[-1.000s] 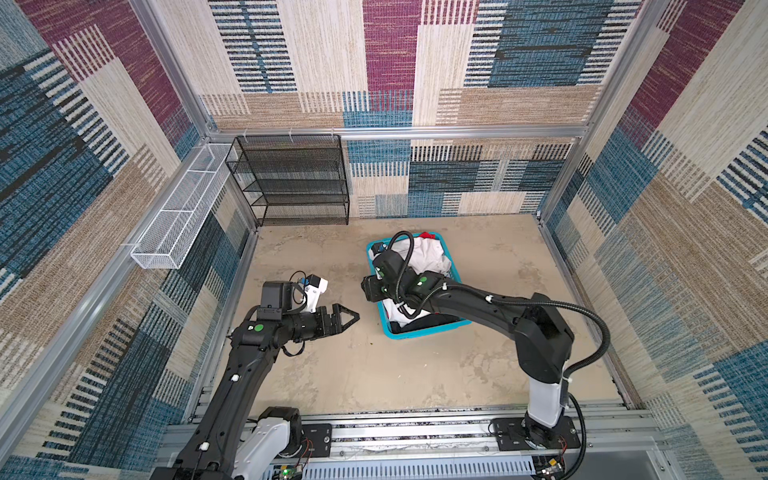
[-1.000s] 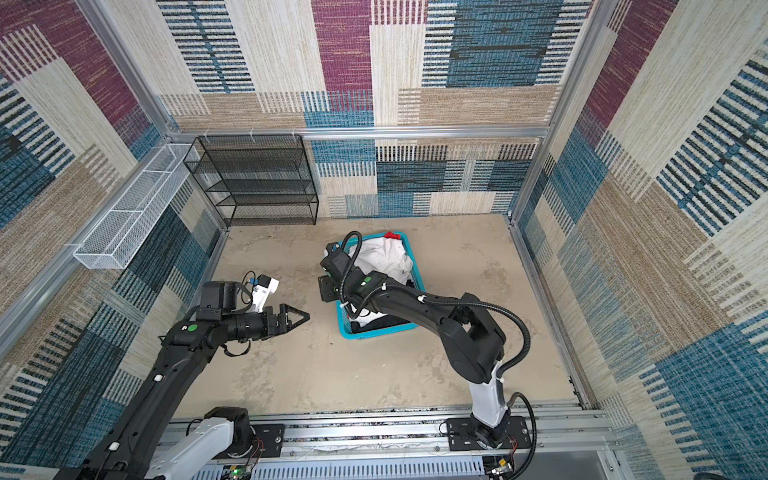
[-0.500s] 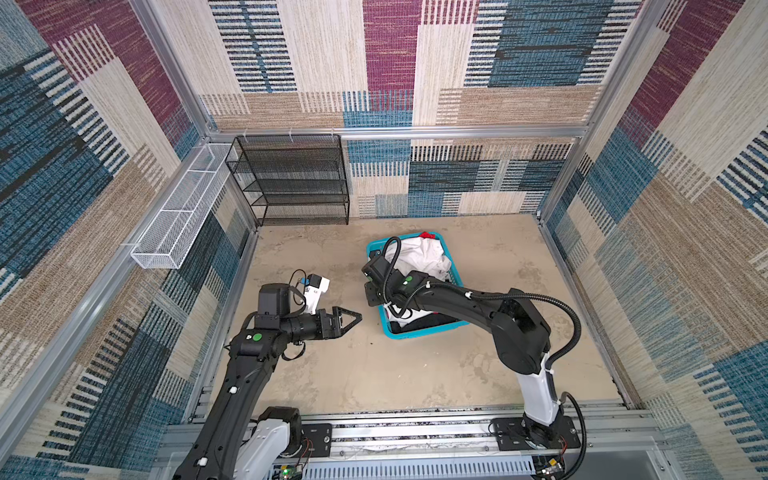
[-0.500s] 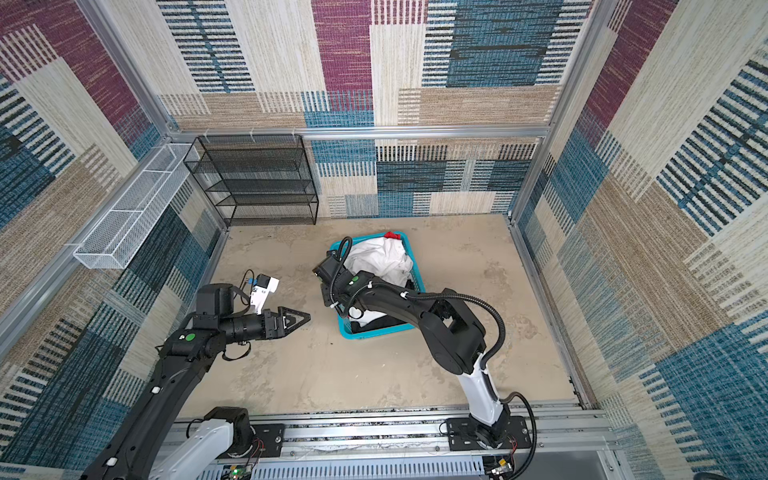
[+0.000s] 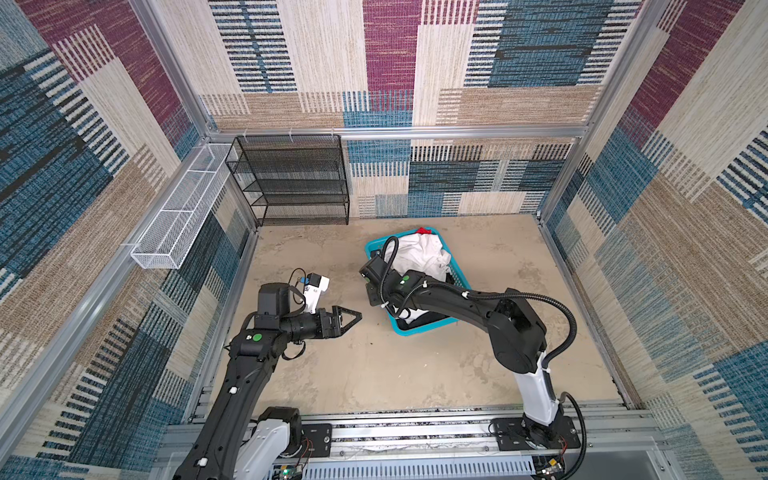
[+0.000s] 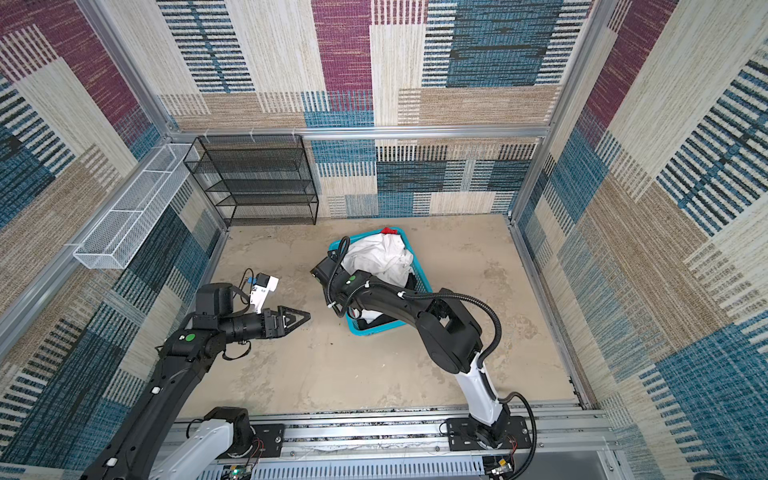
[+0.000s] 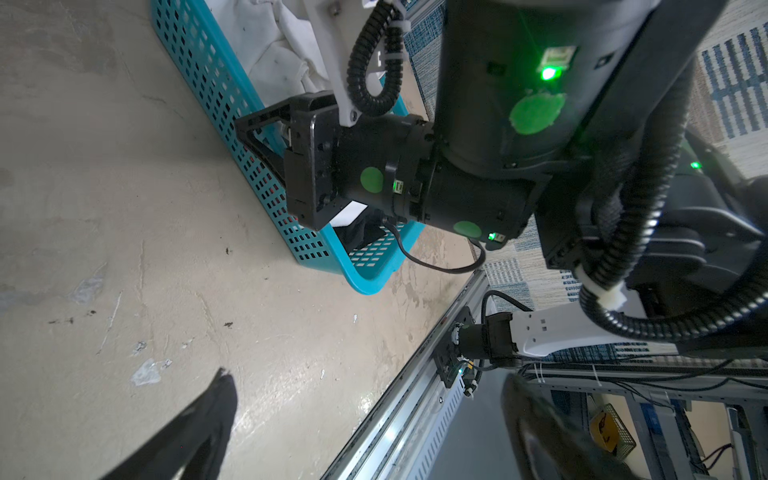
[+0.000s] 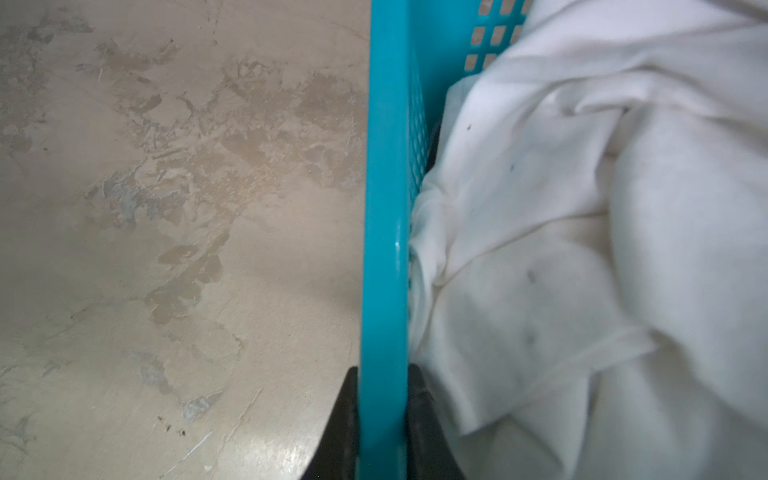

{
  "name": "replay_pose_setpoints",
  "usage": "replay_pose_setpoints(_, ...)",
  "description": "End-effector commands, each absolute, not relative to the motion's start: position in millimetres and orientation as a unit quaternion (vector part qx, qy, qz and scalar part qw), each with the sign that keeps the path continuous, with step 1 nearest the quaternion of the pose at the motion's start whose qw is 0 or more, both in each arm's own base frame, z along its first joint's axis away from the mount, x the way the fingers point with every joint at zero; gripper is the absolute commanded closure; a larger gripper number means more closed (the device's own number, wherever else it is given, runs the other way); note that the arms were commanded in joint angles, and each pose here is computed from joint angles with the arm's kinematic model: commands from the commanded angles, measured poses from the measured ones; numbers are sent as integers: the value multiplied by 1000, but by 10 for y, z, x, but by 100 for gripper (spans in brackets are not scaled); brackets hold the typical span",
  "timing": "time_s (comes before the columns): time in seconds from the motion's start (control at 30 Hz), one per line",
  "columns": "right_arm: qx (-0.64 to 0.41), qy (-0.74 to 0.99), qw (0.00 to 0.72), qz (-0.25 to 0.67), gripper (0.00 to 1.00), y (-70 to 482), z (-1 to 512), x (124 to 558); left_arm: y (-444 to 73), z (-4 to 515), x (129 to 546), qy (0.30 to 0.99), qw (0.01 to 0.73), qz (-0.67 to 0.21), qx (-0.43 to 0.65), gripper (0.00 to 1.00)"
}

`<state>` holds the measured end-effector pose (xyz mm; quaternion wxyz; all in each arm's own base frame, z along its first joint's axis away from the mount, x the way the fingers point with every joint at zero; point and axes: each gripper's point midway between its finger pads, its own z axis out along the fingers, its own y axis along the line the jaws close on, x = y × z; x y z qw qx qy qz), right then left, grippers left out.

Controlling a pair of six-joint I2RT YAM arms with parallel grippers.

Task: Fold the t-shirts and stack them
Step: 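Grip the teal basket rim with the right gripper and drag it farther away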

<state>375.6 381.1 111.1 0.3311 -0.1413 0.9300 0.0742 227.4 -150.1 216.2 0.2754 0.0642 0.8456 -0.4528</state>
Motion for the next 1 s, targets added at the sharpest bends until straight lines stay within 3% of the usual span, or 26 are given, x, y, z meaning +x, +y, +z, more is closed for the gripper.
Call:
replay_pose_setpoints(0.0,-118,924,355,76,100,3654,1299,3845,-1505,2167,2278,843,279,-455,69,1)
replay_pose_setpoints(0.43,-103,892,440,20,100,1977,1711,4453,-1520,2124,2399,840,276,-465,48,1)
replay_pose_setpoints(0.67,-83,882,461,-45,100,1109,1669,4943,-1691,2311,2833,808,289,-512,33,0)
replay_pose_setpoints(0.97,-71,868,479,-105,100,435,1688,5474,-2457,2763,3470,814,269,-494,148,1)
